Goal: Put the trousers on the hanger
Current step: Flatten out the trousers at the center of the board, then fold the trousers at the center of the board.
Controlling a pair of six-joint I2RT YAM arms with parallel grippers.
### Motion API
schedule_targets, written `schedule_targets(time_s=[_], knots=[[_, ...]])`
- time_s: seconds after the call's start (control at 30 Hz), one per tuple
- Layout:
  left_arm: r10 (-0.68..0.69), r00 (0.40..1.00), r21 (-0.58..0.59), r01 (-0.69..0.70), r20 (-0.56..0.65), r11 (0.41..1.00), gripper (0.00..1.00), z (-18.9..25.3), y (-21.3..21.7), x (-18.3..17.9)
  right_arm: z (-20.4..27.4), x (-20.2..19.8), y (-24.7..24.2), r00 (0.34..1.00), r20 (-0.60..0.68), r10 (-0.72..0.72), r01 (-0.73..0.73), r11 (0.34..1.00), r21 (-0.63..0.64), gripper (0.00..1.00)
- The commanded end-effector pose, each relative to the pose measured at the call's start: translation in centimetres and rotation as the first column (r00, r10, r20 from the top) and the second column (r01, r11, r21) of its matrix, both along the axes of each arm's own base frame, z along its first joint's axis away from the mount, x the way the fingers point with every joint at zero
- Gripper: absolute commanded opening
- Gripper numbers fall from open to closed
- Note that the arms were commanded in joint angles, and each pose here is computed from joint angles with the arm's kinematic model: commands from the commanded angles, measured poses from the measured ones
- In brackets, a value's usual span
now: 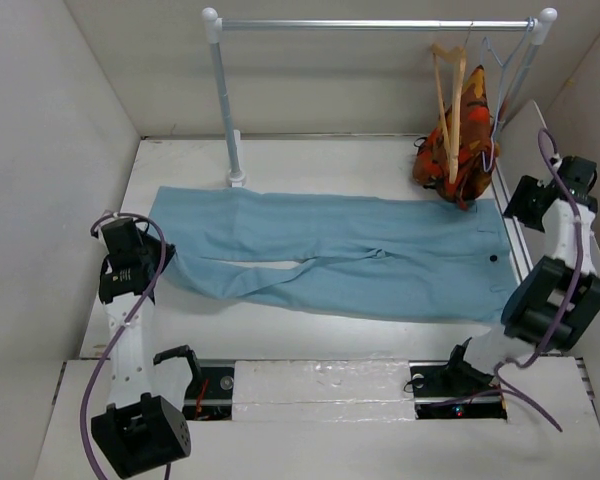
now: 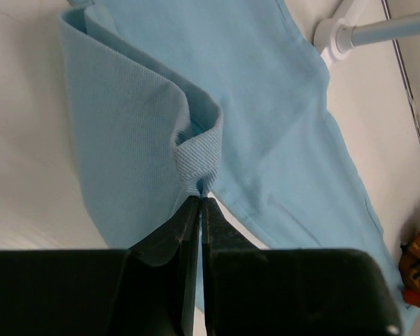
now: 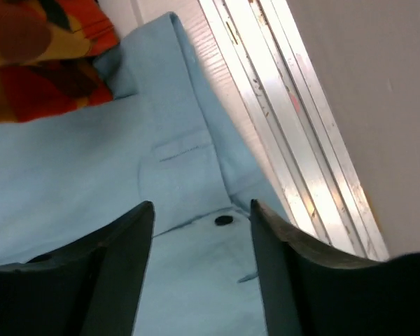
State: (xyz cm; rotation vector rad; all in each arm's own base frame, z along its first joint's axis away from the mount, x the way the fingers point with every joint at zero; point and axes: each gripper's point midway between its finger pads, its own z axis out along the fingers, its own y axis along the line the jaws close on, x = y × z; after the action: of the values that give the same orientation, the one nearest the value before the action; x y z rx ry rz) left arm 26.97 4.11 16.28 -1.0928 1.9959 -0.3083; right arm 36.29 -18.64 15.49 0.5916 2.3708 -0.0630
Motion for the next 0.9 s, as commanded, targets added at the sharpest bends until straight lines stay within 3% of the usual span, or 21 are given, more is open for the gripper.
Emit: schedule_targets(time_s=[0.0,0.07,0.1,0.2,0.27,0.4,0.67,0.87], knots=[[-0.052,0.997,-0.073,0.056,0.053,0.996,0.00,0.4,-1.8,0.1,1.4,-5.8,3.3,0.996,0.015,-0.084,0.083,0.996,0.034,0.60],[-0.082,0.994,-0.084,0.088,0.073,0.993,0.00,0.7,-2.8,0.2,-0.5,-9.8,3.8,0.984,-0.020,-0.180,0.180,0.983,0.037,0.57],[-0.083,0.993,-0.084,0.090,0.086,0.992,0.00,1.0,-2.9,0.2,-3.3,-13.5,3.6,0.958,-0.105,-0.267,0.268,0.964,-0.008,0.54],[-0.104,0.988,-0.073,0.113,0.116,0.991,0.00,1.8,-3.3,0.7,-5.1,-19.0,3.6,0.890,-0.227,-0.395,0.385,0.919,-0.090,0.47],[-0.123,0.985,-0.070,0.131,0.119,0.989,0.00,2.2,-3.7,1.0,-5.5,-18.3,4.9,0.908,-0.192,-0.371,0.375,0.927,-0.017,0.47],[-0.128,0.984,-0.034,0.133,0.122,0.991,0.00,3.8,-3.7,1.6,-4.7,-19.0,3.4,0.851,-0.198,-0.487,0.500,0.866,0.023,0.50],[-0.139,0.984,-0.036,0.144,0.115,0.989,0.00,4.5,-3.8,2.4,-8.4,-22.7,1.0,0.707,-0.370,-0.602,0.655,0.755,0.023,0.52],[-0.116,0.986,-0.030,0.120,0.117,0.992,0.00,4.0,-3.4,2.4,-11.6,-24.0,0.3,0.662,-0.416,-0.624,0.704,0.708,0.057,0.51]])
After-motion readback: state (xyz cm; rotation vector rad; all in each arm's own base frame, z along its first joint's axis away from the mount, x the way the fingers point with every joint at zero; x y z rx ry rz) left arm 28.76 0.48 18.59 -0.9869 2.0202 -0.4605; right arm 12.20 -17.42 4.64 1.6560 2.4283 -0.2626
